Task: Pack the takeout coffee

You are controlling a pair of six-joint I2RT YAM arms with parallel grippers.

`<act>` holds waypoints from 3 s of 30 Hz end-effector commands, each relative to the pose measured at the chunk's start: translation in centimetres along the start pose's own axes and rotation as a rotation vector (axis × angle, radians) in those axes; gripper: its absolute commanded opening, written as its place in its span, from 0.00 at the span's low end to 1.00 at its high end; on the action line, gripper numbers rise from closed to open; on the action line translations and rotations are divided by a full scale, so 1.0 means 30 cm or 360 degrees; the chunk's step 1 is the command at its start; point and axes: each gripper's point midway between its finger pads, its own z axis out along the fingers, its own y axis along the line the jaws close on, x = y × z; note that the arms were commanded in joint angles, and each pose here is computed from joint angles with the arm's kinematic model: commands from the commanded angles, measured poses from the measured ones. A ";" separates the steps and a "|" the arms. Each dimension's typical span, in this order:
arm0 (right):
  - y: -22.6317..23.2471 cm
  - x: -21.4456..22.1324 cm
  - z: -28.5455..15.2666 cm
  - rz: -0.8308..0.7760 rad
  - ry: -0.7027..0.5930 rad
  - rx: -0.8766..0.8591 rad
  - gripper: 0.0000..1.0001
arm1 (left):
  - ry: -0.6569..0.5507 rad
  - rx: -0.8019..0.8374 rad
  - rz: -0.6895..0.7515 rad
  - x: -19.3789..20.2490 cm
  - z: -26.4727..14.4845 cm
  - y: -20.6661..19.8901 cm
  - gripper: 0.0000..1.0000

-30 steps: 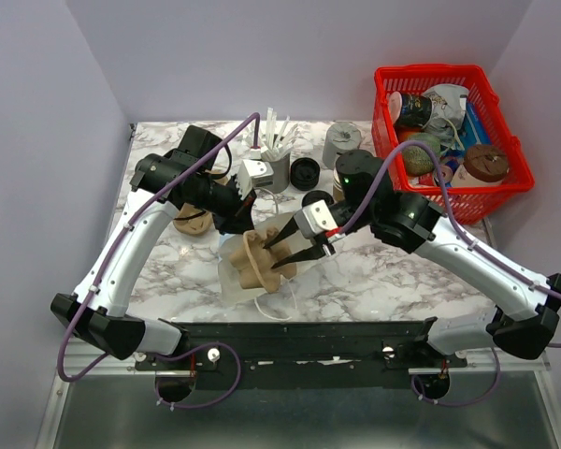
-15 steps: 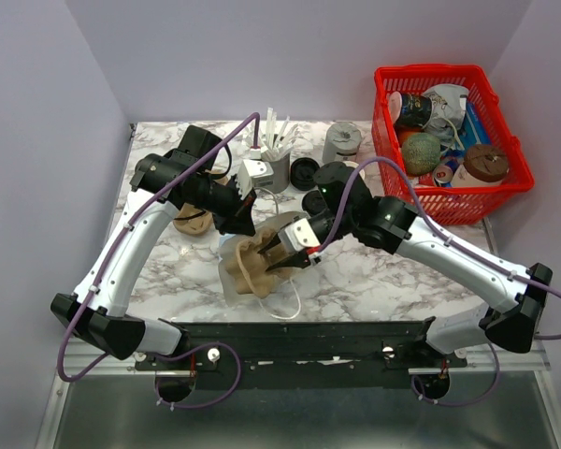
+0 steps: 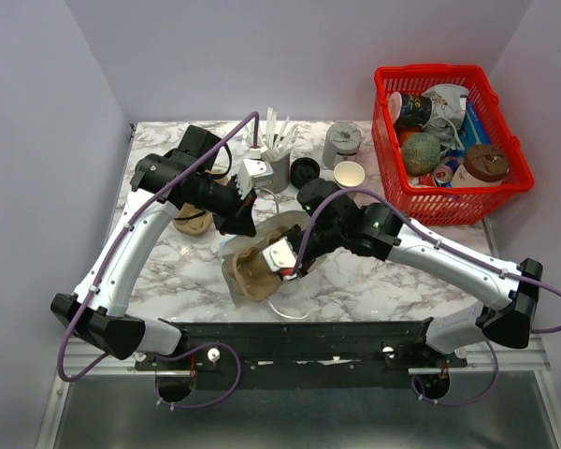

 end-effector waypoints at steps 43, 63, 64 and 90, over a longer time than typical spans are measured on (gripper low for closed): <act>0.075 0.142 -0.092 0.0082 0.0969 -0.0474 0.01 | 0.0103 0.0472 -0.0515 0.029 0.093 -0.086 0.12; 0.124 0.228 -0.093 0.0239 0.1094 -0.0580 0.01 | -0.0006 0.0154 -0.0419 -0.069 0.073 0.065 0.63; 0.123 0.239 -0.098 0.0245 0.1119 -0.0578 0.01 | -0.0040 0.0122 -0.0383 -0.082 0.069 0.074 0.63; 0.165 0.375 -0.073 0.0214 0.1193 -0.0615 0.02 | -0.0123 -0.0032 -0.0349 -0.097 0.057 0.116 0.66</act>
